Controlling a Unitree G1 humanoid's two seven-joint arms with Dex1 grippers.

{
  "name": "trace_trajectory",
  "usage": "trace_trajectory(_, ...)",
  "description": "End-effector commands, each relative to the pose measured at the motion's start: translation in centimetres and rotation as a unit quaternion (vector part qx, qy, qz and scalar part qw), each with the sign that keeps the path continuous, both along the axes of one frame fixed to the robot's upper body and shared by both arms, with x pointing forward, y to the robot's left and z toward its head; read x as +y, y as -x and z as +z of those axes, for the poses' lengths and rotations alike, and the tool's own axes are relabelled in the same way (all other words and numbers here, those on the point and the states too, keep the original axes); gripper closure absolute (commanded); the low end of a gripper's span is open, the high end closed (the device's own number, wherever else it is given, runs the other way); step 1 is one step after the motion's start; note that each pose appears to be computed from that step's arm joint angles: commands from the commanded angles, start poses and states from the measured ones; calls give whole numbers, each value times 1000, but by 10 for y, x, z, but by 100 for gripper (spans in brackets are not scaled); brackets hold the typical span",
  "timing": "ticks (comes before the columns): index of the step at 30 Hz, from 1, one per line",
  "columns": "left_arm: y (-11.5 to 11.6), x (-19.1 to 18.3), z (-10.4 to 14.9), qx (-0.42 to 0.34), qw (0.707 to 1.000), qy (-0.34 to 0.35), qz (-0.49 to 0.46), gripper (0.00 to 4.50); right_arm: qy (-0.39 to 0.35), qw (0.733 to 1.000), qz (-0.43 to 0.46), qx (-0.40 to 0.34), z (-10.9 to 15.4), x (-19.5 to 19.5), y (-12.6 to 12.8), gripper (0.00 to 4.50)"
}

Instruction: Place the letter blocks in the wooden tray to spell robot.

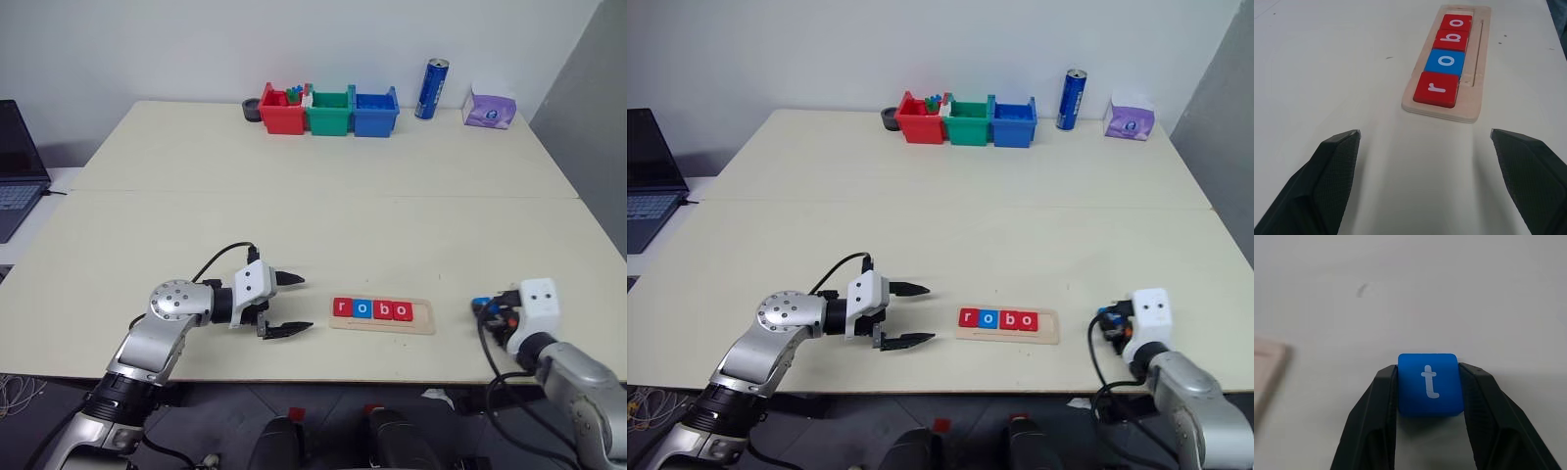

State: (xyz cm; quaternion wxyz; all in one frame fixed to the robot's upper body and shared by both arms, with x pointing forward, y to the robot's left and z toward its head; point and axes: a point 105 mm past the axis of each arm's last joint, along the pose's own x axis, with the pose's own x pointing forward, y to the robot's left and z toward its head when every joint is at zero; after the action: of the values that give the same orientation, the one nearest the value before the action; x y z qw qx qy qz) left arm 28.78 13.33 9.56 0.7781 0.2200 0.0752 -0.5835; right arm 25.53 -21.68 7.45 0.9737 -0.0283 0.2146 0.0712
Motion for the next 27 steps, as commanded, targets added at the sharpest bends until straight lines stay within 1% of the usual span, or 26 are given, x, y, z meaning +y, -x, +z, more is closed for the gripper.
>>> trace_trajectory(1,0,-2,8,-19,1000,6,-5,0,23,999,22,0,0,12,4,303)
trace_trajectory(6,-1,-4,7,-20,1000,6,-7,0,36,999,18,5,-7,9,4,303)
trace_trajectory(8,0,-5,7,-20,1000,6,-9,0,47,999,1,1,-7,-1,2,228)
trace_trajectory(10,1,-7,6,-20,1000,6,-10,0,49,999,-8,-6,-5,-6,0,166)
trace_trajectory(12,2,-7,5,-20,1000,6,-10,0,40,999,-7,-12,0,-6,0,96)
trace_trajectory(14,2,-8,5,-20,1000,6,-11,0,26,999,9,-17,7,-4,0,17)
trace_trajectory(15,2,-8,5,-20,1000,5,-11,0,22,999,22,-20,11,-3,1,4)
trace_trajectory(18,3,-8,5,-21,1000,5,-12,0,25,997,71,-32,27,-4,1,4)
trace_trajectory(22,2,-9,6,-21,1000,3,-14,0,39,985,163,-30,44,-2,1,4)
trace_trajectory(24,1,-10,7,-23,1000,2,-14,0,55,969,239,-17,51,4,2,4)
trace_trajectory(26,-1,-11,8,-25,1000,2,-15,0,76,948,310,7,50,10,6,4)
trace_trajectory(27,-1,-11,8,-25,1000,2,-15,0,92,940,330,14,48,9,6,4)
